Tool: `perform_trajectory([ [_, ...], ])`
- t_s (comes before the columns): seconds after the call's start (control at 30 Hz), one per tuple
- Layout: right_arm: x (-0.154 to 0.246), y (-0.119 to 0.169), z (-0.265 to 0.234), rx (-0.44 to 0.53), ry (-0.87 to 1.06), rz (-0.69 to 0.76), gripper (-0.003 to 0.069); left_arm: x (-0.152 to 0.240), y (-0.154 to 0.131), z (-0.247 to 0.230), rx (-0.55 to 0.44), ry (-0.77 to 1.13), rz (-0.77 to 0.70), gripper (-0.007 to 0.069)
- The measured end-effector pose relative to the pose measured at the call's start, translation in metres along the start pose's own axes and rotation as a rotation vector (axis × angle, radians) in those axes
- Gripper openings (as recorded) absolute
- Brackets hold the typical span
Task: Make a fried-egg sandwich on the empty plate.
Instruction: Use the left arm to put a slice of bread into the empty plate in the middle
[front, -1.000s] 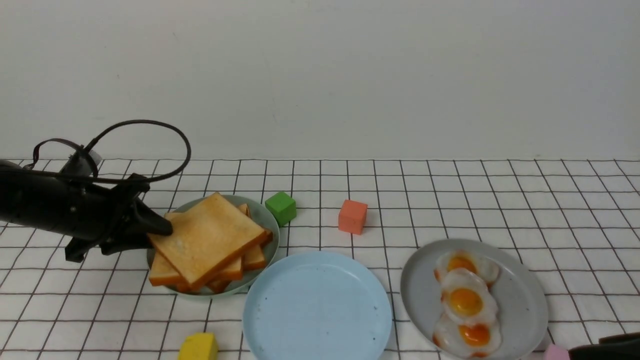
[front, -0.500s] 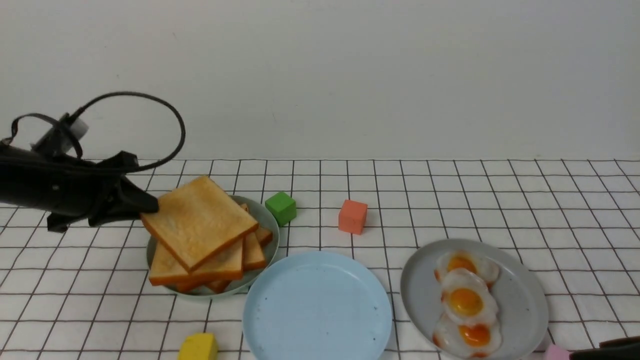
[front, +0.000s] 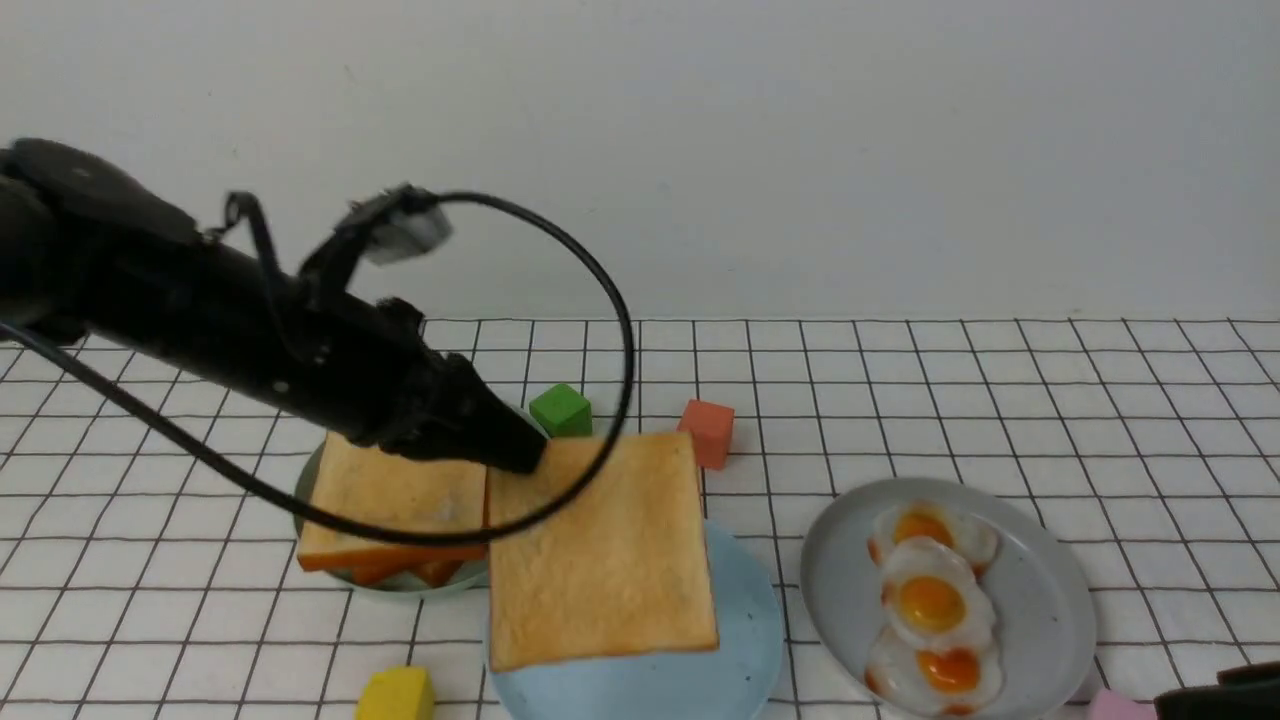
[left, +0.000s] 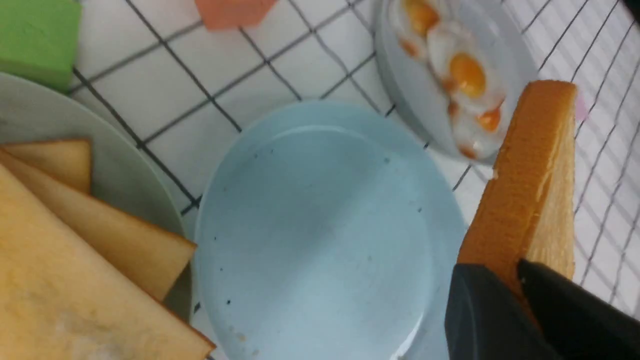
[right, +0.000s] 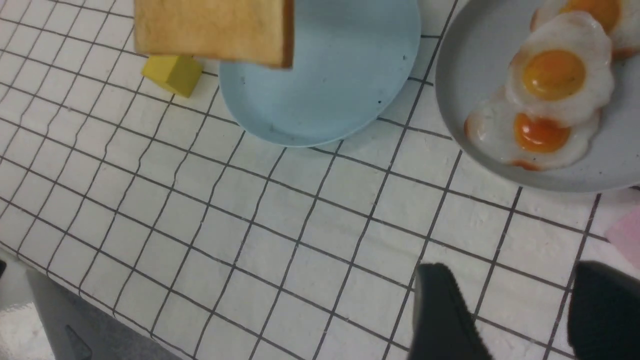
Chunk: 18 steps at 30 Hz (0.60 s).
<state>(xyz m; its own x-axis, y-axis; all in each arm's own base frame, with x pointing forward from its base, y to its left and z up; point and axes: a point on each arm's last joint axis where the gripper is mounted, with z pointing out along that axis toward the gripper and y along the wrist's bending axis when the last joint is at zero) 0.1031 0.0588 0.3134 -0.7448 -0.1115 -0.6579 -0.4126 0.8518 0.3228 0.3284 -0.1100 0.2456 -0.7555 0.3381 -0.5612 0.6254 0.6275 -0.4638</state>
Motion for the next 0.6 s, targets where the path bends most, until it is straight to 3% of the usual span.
perform_trajectory([
  [0.27,0.0,-0.001,0.0,0.009,0.001,-0.006,0.037,0.008,0.015,0.059,-0.119,0.08,-0.043,0.0078],
  [0.6,0.0,0.0,0.0,0.003,-0.001,-0.002,0.037,0.008,0.026,0.074,-0.138,0.034,-0.123,0.0081],
])
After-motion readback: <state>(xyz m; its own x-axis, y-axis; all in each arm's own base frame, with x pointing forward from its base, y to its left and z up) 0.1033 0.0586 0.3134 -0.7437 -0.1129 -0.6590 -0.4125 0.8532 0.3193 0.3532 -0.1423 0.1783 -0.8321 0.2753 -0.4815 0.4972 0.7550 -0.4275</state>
